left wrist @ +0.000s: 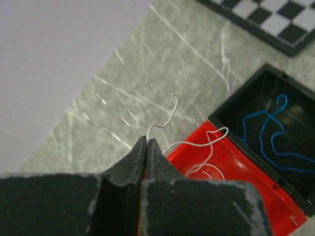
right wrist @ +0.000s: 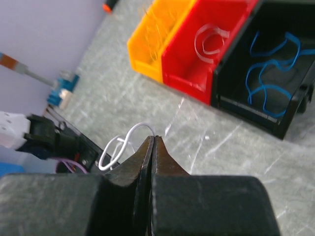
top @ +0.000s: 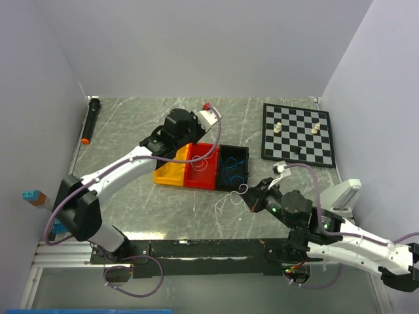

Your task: Untangle the cables

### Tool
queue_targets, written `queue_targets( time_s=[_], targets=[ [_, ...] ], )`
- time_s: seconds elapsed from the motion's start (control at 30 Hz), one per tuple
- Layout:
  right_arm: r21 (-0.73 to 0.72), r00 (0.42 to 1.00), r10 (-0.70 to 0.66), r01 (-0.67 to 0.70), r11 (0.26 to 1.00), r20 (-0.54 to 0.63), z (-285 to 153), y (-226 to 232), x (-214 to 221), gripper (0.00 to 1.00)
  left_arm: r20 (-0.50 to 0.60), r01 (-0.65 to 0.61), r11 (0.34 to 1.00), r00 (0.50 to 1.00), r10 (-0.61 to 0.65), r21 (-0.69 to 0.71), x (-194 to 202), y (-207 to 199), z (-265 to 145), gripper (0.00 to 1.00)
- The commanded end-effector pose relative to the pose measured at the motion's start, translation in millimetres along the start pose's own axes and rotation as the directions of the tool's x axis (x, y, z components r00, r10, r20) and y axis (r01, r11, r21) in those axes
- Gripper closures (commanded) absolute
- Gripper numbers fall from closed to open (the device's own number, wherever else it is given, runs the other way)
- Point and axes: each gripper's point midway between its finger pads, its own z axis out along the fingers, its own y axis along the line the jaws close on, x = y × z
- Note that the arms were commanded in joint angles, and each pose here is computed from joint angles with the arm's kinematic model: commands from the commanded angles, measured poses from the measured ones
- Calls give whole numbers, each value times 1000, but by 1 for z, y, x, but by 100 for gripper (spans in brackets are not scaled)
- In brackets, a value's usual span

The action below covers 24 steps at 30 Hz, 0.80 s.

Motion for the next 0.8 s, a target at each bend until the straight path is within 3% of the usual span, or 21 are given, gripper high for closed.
queue_targets(
  time_s=[0.0,0.1,0.2,0.47,0.77],
  targets=[
    [5,996,-18,17,1000,92,-11,5,-33,100,-89,33,999,996,-31,25,24,-15,9,99],
    [19,993,-28,26,999,113,-16,4,-43,100,-244,-53,998,969,42,-41,63,-22,14,99],
    [36,990,-51,47,998,129,-20,3,-52,100,-312,-20,999,950,9,-32,82,-30,11,99],
    [81,987,-85,74,994,140,-20,-3,-60,100,-314,34,993,947,-69,-114,97,-17,-16,99],
    [90,992,-56,46,995,111,-10,-6,-51,100,-344,-26,998,939,7,-51,107,-29,-27,99]
  ],
)
